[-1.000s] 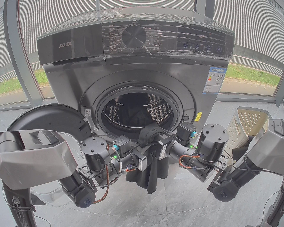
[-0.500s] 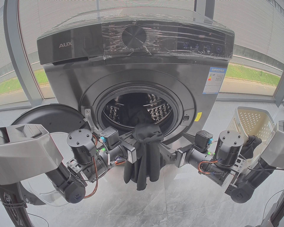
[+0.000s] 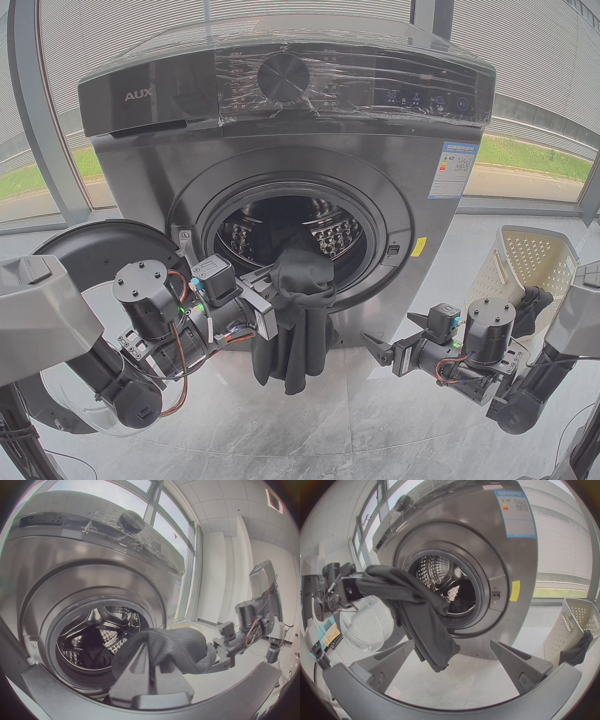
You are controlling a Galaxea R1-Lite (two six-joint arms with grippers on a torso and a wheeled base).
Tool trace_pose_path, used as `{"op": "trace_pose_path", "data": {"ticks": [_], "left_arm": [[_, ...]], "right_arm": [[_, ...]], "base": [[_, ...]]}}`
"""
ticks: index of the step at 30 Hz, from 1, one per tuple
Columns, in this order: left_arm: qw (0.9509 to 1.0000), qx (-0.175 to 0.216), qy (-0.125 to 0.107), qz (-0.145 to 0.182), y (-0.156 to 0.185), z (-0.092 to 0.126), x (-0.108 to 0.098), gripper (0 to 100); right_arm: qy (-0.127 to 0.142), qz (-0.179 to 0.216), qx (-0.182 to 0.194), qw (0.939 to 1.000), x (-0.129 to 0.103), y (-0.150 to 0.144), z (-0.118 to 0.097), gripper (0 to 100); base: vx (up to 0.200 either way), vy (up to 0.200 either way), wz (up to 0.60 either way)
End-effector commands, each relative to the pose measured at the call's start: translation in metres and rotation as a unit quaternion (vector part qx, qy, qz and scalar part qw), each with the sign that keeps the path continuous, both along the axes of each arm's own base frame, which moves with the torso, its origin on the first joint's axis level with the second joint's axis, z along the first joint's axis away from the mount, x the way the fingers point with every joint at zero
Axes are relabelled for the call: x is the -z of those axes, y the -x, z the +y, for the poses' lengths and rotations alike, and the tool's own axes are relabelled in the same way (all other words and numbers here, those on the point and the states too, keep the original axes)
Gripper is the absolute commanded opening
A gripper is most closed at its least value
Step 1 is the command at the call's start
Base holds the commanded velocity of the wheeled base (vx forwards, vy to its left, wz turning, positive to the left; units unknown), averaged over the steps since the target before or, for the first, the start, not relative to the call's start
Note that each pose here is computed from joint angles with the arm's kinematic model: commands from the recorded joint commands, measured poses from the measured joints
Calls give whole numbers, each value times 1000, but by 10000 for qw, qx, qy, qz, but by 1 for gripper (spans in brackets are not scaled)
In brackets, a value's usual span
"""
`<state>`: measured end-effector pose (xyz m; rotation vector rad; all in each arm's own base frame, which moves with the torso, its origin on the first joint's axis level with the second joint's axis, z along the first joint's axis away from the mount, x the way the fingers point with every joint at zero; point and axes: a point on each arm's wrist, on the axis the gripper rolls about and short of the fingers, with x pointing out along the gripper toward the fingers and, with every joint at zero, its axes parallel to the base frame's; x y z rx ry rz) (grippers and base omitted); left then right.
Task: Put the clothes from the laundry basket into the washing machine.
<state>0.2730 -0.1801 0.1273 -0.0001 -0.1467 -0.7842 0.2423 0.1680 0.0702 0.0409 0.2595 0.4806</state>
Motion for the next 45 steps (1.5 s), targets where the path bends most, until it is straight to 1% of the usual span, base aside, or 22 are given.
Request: {"op": "trace_pose_path", "data": {"ticks": [1,9,12,15,16,20,26,30,34,35,38,39,42,44,45], "left_arm": [[9998,150,47,-123,9,5,-11,0],[9992,294,106,-250,20,9,-22,0],[9991,309,111,-256,22,9,-23,0],[9991,309,115,-263,23,10,-24,0],[9991,324,110,-257,23,9,-23,0],[9992,317,95,-230,24,10,-22,0],[9991,331,93,-243,25,10,-22,0],[9991,346,84,-230,25,9,-21,0],[9990,369,82,-231,25,9,-21,0],[9989,392,83,-231,26,7,-21,0],[9989,399,75,-218,26,7,-21,0],[9989,399,75,-218,26,7,-21,0],[9990,400,67,-205,26,7,-20,0],[9989,407,67,-205,26,6,-20,0],[9990,407,59,-192,25,6,-19,0]], "right_arm": [[205,304,149,9992,26,-13,-2,100],[319,476,256,9980,51,-32,3,100],[363,586,265,9973,60,-38,0,100],[347,687,160,9969,68,-43,-2,100],[340,745,119,9966,73,-47,-4,100],[329,787,129,9963,86,-60,-3,100],[314,964,-176,9947,101,-62,-1,100],[328,957,-227,9946,111,-68,6,100],[262,776,-283,9962,117,-77,15,100],[219,695,-330,9968,117,-80,19,100],[161,652,-540,9963,119,-81,29,100],[161,652,-540,9963,119,-81,29,100],[111,622,-750,9952,121,-80,37,100],[100,611,-772,9951,121,-81,38,100],[14,503,-894,9947,119,-85,44,100]], "base": [[0,0,0],[0,0,0],[0,0,0],[0,0,0],[0,0,0],[0,0,0],[0,0,0],[0,0,0],[0,0,0],[0,0,0],[0,0,0],[0,0,0],[0,0,0],[0,0,0],[0,0,0]]}}
